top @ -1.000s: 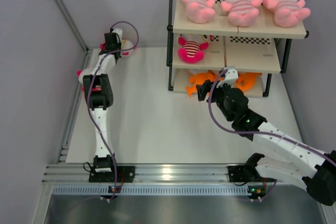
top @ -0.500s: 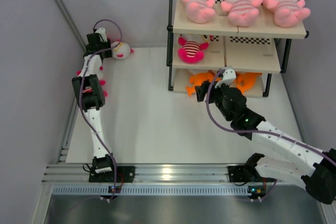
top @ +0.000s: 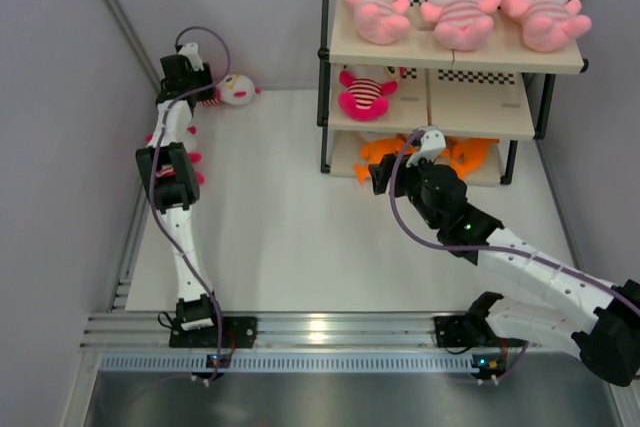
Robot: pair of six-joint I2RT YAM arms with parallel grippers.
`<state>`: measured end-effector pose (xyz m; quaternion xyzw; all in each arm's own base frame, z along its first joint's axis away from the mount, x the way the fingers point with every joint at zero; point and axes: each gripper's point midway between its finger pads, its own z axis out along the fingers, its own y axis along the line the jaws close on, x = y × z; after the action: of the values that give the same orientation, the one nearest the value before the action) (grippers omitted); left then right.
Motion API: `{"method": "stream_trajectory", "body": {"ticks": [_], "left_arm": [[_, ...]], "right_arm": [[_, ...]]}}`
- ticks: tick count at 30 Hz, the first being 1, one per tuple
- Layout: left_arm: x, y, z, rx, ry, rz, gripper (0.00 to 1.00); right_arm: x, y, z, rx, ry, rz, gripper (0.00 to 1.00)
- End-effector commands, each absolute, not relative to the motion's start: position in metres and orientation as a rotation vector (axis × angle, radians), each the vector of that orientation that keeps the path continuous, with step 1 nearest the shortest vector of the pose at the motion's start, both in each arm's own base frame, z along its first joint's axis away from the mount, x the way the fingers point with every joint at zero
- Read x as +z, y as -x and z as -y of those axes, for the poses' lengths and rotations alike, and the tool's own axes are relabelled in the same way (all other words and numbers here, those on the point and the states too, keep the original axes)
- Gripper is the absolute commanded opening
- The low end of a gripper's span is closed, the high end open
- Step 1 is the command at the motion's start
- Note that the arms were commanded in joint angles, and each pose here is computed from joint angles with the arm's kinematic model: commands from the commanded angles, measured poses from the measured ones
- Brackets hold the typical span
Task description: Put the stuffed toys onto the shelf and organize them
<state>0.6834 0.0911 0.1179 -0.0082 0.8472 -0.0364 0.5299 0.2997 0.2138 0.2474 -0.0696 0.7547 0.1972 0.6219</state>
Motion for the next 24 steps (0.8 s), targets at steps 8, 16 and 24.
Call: {"method": "stream_trajectory", "body": {"ticks": [8,16,24], "left_arm": [[0.133,-0.701,-0.072,-0.124,-0.022,-1.944,0.52],[0.108,-0.685,-0.067,-0.168,0.034,-2.028,0.48],[0.111,-0.666,-0.088,0.005,-0.004,-2.065,0.47]], "right_arm": [[0.279,-0.303,-0.218,0.474,0.146,-1.676,0.73],[0.285,-0.299,-0.208,0.45,0.129,-1.659,0.73],[0.282,-0.298,-0.208,0.446,0.135,-1.664,0.73]]}}
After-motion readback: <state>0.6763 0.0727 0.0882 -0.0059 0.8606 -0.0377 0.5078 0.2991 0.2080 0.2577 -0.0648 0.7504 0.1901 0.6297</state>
